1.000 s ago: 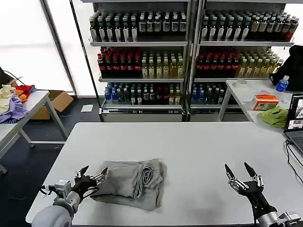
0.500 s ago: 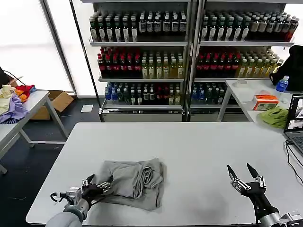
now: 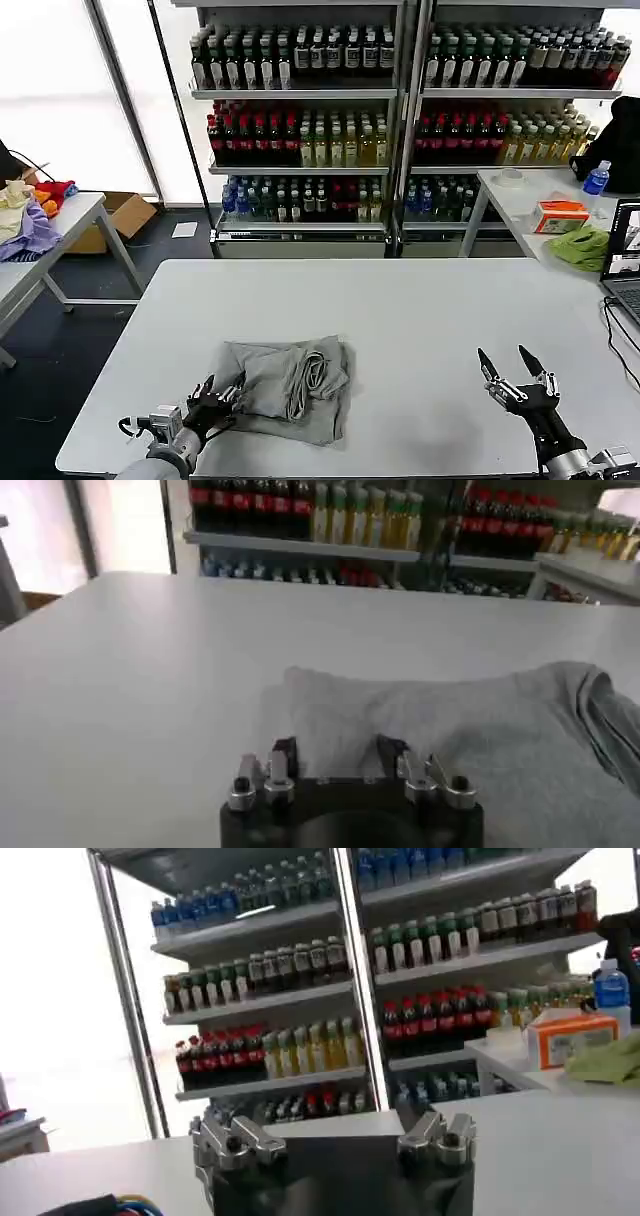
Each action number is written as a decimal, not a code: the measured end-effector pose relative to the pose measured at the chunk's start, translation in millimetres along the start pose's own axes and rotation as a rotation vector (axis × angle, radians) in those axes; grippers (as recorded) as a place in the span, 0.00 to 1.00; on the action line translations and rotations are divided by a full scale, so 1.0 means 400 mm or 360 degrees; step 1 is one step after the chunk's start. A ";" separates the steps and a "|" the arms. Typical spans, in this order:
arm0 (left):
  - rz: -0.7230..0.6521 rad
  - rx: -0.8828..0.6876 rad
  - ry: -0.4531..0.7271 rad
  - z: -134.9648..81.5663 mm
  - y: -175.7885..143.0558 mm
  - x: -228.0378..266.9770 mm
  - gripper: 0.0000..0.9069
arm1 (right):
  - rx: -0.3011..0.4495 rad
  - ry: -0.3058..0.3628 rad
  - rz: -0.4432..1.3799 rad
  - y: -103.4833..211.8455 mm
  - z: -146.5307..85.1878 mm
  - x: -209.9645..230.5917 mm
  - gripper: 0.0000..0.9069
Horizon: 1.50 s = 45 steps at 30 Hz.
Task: Fold and organize the clothes.
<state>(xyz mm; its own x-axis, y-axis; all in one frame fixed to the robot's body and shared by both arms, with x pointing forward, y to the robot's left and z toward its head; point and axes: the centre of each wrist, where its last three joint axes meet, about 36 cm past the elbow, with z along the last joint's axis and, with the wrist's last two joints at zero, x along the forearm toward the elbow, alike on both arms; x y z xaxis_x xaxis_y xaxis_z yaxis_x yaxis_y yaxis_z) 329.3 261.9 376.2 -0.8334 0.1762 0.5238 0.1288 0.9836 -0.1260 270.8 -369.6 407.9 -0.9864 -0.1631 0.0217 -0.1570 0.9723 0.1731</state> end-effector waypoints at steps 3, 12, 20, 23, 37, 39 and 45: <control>0.0007 0.0038 -0.0008 0.003 -0.008 0.004 0.01 | 0.0000 -0.0002 0.0000 0.000 0.000 -0.001 1.00; -0.0004 0.0205 -0.0071 -0.020 -0.024 0.017 0.01 | -0.0003 -0.0006 -0.0001 0.000 0.001 -0.006 1.00; -0.0068 0.0283 -0.0167 -0.081 0.058 0.079 0.01 | 0.0002 -0.0017 0.0002 -0.009 -0.004 -0.010 1.00; -0.0141 0.0265 -0.0192 -0.111 0.131 0.113 0.01 | -0.0003 -0.0021 -0.0006 -0.006 -0.005 -0.015 1.00; -0.0372 0.0080 -0.0384 -0.342 0.389 0.303 0.01 | -0.0011 -0.0018 -0.0010 -0.009 0.007 -0.016 1.00; -0.0364 0.0055 -0.0412 -0.366 0.384 0.314 0.01 | -0.0011 -0.0020 -0.0002 -0.013 0.007 -0.013 1.00; -0.0270 0.0048 -0.0441 -0.376 0.316 0.315 0.01 | -0.0005 -0.0016 0.0039 -0.027 0.019 -0.003 1.00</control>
<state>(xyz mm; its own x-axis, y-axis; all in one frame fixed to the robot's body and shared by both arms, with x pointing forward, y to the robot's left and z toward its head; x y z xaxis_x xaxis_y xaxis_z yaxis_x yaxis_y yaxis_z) 321.4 413.9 553.1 -0.9567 -0.0110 0.2907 -0.0369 0.9958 -0.0837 273.4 -378.7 398.4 -0.9904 -0.1376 0.0162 -0.1327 0.9755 0.1755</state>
